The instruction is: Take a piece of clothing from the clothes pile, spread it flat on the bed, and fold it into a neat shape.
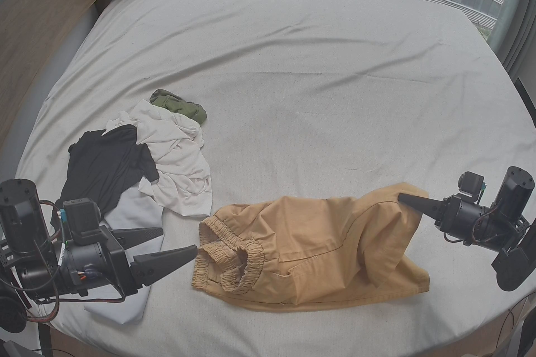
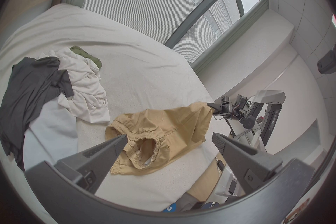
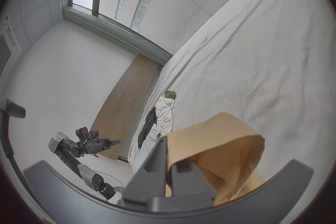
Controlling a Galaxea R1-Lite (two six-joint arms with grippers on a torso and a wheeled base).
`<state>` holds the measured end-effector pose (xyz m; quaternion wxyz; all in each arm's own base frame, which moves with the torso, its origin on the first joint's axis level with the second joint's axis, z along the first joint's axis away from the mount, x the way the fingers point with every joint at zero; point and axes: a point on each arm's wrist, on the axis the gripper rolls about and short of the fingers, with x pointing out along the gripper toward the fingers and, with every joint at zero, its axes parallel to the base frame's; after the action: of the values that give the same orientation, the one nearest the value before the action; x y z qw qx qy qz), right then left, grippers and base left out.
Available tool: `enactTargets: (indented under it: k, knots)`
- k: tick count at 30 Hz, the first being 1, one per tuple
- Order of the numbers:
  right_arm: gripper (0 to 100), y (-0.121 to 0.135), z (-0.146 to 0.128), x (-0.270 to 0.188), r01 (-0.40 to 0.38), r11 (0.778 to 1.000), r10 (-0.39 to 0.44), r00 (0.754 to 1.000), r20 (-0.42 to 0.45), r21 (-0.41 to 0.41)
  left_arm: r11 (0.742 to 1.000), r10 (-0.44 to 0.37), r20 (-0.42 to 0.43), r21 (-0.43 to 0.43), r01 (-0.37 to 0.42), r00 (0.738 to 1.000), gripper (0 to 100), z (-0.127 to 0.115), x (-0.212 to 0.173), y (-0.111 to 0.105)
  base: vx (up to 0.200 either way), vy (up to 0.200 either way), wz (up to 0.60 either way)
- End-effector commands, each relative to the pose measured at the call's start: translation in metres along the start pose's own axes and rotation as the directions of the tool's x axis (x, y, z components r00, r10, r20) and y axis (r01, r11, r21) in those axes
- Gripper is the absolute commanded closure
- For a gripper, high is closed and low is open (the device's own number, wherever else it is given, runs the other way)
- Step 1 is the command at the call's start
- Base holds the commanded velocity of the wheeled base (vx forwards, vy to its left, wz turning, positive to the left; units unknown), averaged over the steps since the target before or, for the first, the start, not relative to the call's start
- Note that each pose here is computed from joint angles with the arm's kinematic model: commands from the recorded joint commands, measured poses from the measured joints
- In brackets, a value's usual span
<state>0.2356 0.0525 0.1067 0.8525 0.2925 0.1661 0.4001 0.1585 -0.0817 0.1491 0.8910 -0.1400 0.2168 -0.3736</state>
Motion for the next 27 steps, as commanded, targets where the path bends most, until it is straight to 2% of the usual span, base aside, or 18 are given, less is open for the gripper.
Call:
enactTargets:
  k: [1, 12, 18, 23, 27]
  knots:
    - [100, -0.005, -0.004, 0.002, 0.01, 1.0, -0.01, 1.0, -0.016, 0.02, 1.0, -0.022, -0.051, -0.01, 0.022, 0.998, 0, -0.008, 0.01, -0.001, 0.0, 0.0, 0.0]
    - [100, -0.016, -0.01, 0.007, 0.022, 0.998, -0.019, 0.999, -0.049, 0.056, 1.0, -0.031, -0.029, -0.002, 0.031, 0.999, 0, -0.008, 0.01, -0.002, 0.0, 0.0, 0.0]
    - [100, -0.019, -0.007, 0.004, 0.036, 0.998, -0.034, 0.999, -0.036, 0.058, 0.999, -0.04, -0.083, -0.037, 0.037, 0.996, 0, -0.016, 0.019, -0.001, 0.0, 0.0, 0.0]
    - [100, -0.019, -0.007, 0.004, 0.037, 0.997, -0.035, 0.999, -0.035, 0.061, 0.995, -0.07, -0.17, -0.077, 0.057, 0.983, 0, -0.032, 0.035, -0.003, 0.0, 0.0, 0.0]
    - [100, -0.02, -0.005, 0.002, 0.039, 0.997, -0.037, 0.999, -0.029, 0.06, 0.995, -0.076, -0.18, -0.075, 0.063, 0.981, 0, -0.042, 0.049, 0.002, 0.0, 0.0, 0.0]
